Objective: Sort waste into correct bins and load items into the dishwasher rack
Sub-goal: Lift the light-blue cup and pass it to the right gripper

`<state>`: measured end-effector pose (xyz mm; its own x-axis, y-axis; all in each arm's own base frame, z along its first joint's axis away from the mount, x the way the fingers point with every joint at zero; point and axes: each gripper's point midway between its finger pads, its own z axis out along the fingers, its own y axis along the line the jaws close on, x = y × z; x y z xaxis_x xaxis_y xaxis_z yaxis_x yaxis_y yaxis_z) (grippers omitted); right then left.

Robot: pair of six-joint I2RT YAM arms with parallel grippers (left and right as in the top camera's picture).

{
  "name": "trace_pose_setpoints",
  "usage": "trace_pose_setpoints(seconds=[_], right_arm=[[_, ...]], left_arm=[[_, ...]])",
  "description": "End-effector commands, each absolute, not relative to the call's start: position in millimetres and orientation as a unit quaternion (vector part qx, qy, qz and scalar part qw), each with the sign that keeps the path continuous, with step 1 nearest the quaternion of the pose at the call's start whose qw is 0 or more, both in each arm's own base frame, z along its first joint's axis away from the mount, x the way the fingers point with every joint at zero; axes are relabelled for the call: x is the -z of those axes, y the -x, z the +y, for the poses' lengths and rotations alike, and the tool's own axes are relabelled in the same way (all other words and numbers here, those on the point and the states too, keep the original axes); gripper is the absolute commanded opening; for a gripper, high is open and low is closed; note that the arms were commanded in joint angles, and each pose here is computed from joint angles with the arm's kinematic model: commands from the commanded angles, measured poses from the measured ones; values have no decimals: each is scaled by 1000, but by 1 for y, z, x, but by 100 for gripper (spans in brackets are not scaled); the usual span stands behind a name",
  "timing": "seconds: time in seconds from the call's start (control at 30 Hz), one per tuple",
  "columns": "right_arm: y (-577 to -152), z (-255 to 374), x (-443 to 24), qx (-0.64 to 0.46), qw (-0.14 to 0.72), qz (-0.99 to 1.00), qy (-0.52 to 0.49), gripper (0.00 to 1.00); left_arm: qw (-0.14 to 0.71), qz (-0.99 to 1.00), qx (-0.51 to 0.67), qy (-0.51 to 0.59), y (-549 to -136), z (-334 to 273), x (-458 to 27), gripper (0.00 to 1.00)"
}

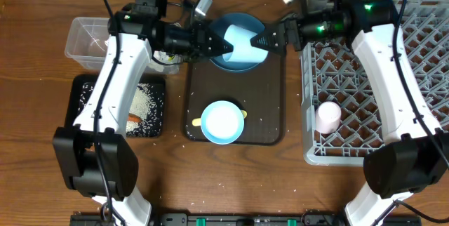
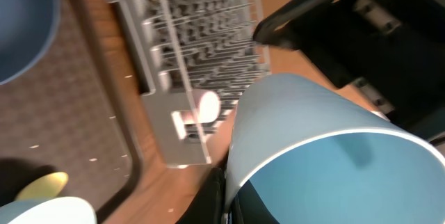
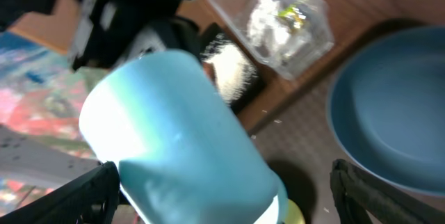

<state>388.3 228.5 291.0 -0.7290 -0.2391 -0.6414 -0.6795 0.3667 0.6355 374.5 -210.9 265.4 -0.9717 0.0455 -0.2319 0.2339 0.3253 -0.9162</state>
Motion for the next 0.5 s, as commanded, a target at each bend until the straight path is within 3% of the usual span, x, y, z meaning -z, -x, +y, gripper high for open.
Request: trace_pose_setpoints(seconds=[0.0, 0.23, 0.47], right_arm=[[-381, 232, -308, -509, 245, 761, 319, 95], [-360, 239, -343, -585, 282, 655, 386, 95], [-354, 248, -351, -590, 303, 619, 421, 90]], left_arm=[[75, 744, 655, -107, -366, -207, -306, 6], [56, 718, 688, -89, -366, -197, -321, 6], [55, 718, 688, -90, -366, -198, -322, 6]])
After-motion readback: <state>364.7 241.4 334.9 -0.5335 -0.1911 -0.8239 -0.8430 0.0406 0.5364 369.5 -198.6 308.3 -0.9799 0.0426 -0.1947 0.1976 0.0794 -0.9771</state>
